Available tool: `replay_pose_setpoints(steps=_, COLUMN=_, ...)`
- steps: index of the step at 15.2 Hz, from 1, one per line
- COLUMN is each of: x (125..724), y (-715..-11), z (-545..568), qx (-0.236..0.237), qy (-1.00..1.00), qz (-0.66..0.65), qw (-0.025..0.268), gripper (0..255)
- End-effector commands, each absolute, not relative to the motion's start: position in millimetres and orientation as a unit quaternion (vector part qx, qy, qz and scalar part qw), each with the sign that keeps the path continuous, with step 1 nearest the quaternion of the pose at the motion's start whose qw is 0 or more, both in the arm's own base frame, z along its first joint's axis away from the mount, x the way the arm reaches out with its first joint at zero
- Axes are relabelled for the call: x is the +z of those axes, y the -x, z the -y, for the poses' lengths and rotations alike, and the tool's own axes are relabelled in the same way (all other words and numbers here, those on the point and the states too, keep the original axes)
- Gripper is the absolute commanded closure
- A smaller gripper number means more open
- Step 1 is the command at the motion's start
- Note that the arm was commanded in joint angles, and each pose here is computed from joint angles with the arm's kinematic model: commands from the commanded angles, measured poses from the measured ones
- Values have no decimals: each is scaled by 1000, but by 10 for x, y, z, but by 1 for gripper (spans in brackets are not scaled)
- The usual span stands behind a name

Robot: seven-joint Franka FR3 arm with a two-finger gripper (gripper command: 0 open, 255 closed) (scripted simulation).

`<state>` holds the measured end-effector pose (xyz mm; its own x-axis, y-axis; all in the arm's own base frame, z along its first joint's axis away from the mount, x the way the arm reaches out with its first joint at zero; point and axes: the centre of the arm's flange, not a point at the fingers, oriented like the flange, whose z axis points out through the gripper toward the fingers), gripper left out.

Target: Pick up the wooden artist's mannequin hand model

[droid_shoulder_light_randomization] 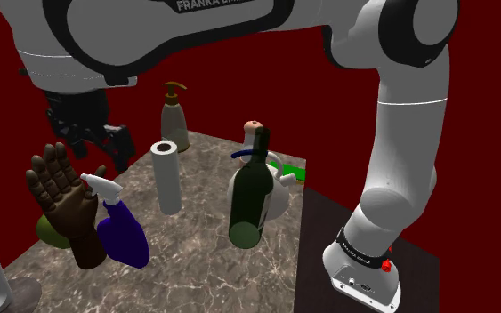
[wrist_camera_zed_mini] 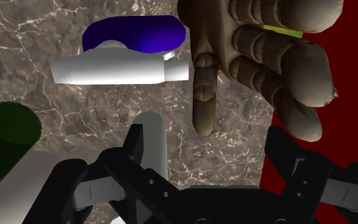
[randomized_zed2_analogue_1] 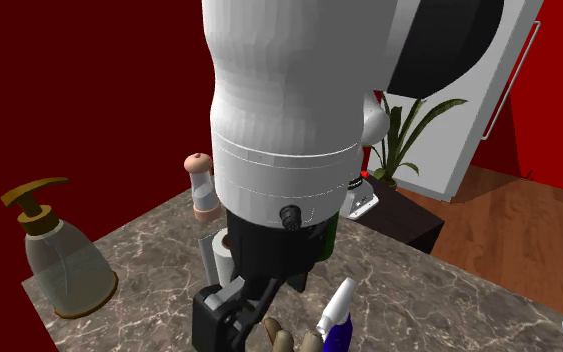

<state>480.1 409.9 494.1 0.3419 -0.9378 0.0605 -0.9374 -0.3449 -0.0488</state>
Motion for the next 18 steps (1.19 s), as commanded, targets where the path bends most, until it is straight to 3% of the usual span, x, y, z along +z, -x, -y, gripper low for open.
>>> replay_pose_setpoints(steps=1, x=4845, y=-4804, z=-4097, qx=-39, qy=819, qz=-573, qw=3, gripper=0)
replay_pose_setpoints(steps=3, x=4815, y=-4804, z=-4097, qx=-39, qy=819, qz=-573, qw=3, gripper=0)
replay_pose_setpoints(steps=4, x=4821, y=-4803, z=-4094, qx=-39, qy=819, qz=-573, qw=3, gripper=255)
replay_pose_setpoints(steps=18, x=5079, y=-4804, z=-4097, qx=-39, qy=819, qz=-573, qw=3, gripper=255)
